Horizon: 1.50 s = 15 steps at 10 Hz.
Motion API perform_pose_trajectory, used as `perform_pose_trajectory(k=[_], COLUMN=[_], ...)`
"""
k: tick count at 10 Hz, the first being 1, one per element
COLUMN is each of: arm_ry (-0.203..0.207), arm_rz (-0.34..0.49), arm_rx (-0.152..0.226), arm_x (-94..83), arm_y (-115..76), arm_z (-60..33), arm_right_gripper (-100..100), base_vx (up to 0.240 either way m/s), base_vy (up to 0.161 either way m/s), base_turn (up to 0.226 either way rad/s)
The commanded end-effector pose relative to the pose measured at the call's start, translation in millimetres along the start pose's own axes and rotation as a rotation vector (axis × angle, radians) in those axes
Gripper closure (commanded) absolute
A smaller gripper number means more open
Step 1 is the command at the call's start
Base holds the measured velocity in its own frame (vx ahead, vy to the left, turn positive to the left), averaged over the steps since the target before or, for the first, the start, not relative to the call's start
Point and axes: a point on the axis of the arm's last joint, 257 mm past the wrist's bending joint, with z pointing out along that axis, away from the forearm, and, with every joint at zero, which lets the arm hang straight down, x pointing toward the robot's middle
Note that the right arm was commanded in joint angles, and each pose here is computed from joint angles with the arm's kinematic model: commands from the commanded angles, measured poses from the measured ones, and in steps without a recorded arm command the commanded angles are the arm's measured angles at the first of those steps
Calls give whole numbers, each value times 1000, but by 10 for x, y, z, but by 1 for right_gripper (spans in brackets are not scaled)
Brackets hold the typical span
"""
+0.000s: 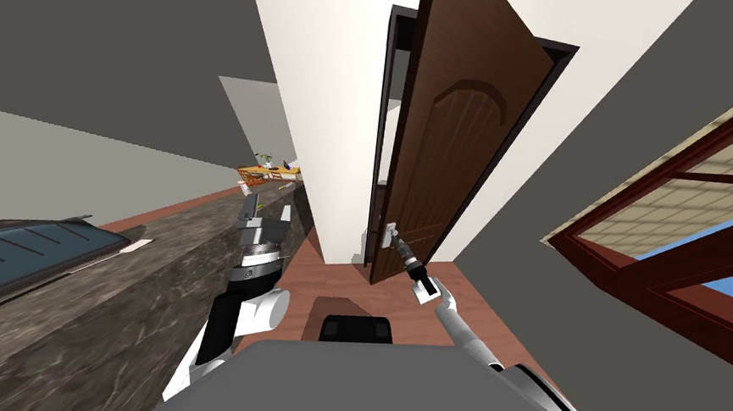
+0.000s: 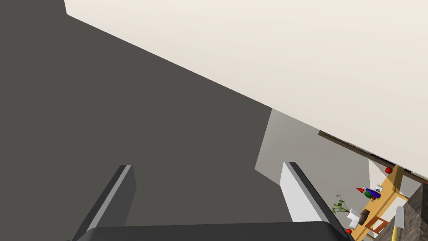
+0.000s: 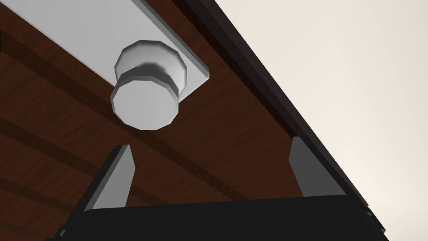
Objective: Pull the door open
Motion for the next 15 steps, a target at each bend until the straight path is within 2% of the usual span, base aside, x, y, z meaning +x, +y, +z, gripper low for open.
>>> perform_pose_trajectory(k=[1,3,4,6,7,11,14,15], arm_ry=[7,36,36,64,64,115,147,140], arm_rz=[-46,-179,-194,-320,-329,-541,-660,-631], arm_rx=[-2,-9,-9,-17,-18,-36,-49,-45], arm_x=[-2,-19,-19,-34,-34,-61,-78,-72], arm_y=[-16,-97,-97,-178,-178,-324,-416,-392], arm_z=[-7,-58,-58,-109,-109,-204,-265,-253], arm_right_gripper=[-100,-100,-100,-100,-100,-100,-100,-100], base_vx=[-18,-25,-23,-24,-22,-27,-26,-13], base_vy=[3,6,5,6,5,6,7,3], base_turn=[-20,-49,-24,-43,-28,-42,-42,-11])
